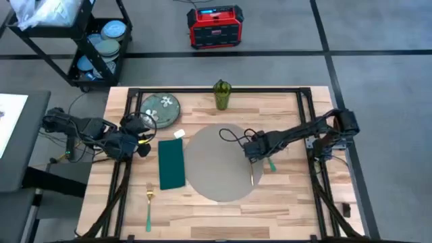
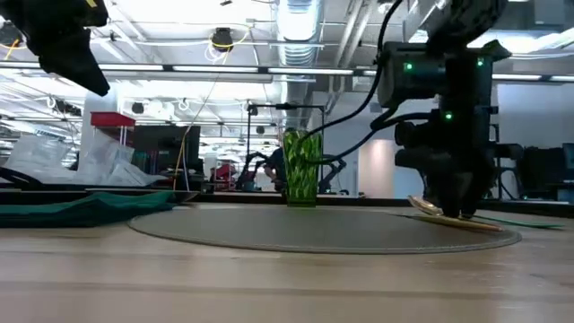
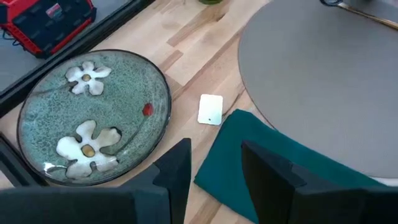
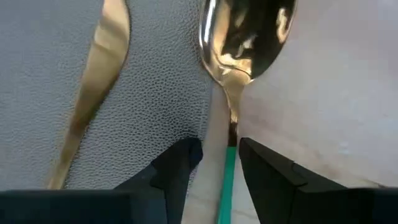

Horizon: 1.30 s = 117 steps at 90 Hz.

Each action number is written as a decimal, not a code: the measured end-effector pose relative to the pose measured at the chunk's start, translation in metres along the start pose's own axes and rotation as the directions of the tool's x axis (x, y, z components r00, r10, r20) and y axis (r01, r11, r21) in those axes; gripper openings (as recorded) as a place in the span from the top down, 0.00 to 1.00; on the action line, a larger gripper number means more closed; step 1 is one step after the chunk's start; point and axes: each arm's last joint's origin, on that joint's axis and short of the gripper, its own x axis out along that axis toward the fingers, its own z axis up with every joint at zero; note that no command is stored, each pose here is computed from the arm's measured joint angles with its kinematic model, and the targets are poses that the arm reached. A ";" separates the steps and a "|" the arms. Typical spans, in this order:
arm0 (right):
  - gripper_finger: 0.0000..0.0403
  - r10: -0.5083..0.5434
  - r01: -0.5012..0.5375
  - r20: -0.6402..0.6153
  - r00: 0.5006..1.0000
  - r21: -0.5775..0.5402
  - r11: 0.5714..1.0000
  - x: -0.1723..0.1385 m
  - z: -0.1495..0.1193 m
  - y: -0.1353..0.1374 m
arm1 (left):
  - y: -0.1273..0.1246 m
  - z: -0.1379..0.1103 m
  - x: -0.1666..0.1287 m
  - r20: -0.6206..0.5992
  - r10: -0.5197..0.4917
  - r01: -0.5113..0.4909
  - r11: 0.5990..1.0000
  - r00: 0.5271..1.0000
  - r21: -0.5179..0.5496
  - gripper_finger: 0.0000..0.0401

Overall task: Set table place
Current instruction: Put the green spoon to the right of the gold knife

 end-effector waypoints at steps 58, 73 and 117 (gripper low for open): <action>0.99 -0.015 0.015 -0.046 0.999 0.002 1.000 -0.003 0.005 -0.002 | 0.002 -0.002 0.000 -0.014 0.019 -0.018 0.999 1.000 0.029 0.69; 1.00 -0.039 0.039 -0.070 0.997 -0.003 0.999 -0.011 0.004 -0.005 | 0.002 -0.002 0.000 -0.016 0.022 -0.022 0.999 1.000 0.034 0.69; 1.00 0.043 -0.034 -0.074 0.996 0.111 0.993 -0.036 -0.006 -0.008 | 0.002 -0.002 0.000 -0.016 0.022 -0.021 0.998 1.000 0.052 0.69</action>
